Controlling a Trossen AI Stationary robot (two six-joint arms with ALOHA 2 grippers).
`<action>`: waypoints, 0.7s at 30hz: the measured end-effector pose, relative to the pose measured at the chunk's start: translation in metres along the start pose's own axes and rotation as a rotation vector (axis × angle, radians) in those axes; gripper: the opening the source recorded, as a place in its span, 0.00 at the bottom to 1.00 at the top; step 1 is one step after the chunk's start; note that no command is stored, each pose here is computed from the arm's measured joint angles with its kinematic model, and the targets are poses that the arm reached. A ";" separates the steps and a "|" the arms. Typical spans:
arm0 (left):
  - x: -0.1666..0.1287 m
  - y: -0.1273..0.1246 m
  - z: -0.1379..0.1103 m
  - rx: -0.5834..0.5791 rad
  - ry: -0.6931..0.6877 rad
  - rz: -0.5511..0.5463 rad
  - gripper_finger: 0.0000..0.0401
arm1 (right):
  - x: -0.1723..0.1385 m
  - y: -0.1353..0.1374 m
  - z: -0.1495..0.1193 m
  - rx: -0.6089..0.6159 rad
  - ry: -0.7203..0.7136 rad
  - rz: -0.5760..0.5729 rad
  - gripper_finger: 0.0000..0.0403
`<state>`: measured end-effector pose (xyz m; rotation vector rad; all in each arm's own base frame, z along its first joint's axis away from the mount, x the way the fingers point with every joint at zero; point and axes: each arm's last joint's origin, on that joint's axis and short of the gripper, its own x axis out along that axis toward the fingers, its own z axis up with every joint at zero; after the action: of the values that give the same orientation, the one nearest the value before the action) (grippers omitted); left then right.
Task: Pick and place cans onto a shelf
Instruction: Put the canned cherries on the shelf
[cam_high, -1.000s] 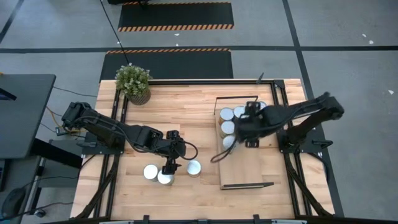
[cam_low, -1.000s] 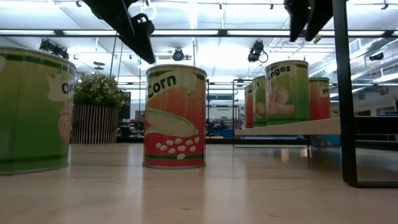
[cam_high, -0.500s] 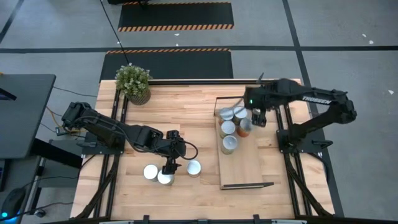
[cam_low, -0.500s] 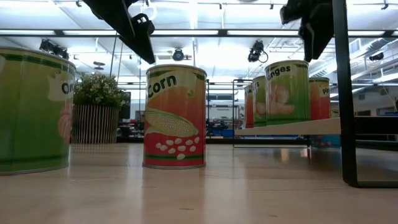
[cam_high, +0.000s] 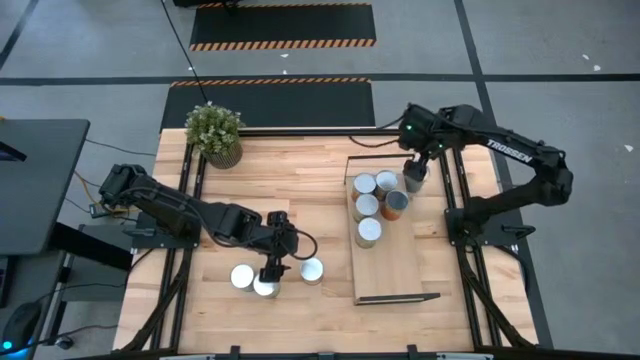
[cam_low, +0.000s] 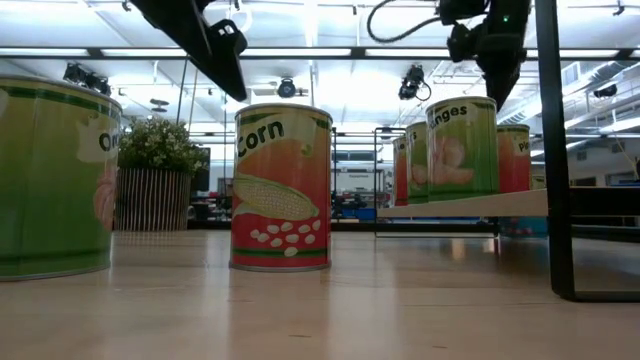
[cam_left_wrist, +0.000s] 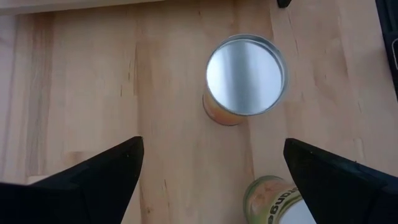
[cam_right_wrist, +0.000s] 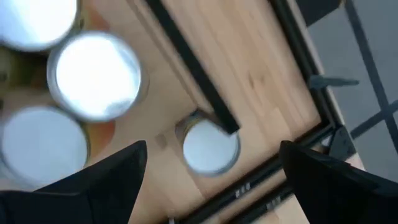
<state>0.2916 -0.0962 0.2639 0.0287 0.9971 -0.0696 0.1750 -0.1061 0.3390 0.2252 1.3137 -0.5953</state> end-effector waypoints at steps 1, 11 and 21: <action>0.000 -0.001 0.000 0.003 0.000 -0.002 0.98 | 0.001 -0.001 -0.001 0.012 -0.017 0.001 0.93; 0.000 -0.003 -0.001 -0.007 0.000 -0.005 0.98 | 0.045 0.000 -0.041 0.080 0.030 0.033 0.93; 0.000 -0.002 0.000 -0.015 -0.001 -0.005 0.98 | 0.074 -0.003 -0.064 0.170 -0.042 0.049 0.93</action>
<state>0.2908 -0.0986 0.2640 0.0127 0.9968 -0.0663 0.1302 -0.0988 0.2523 0.3812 1.2142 -0.6679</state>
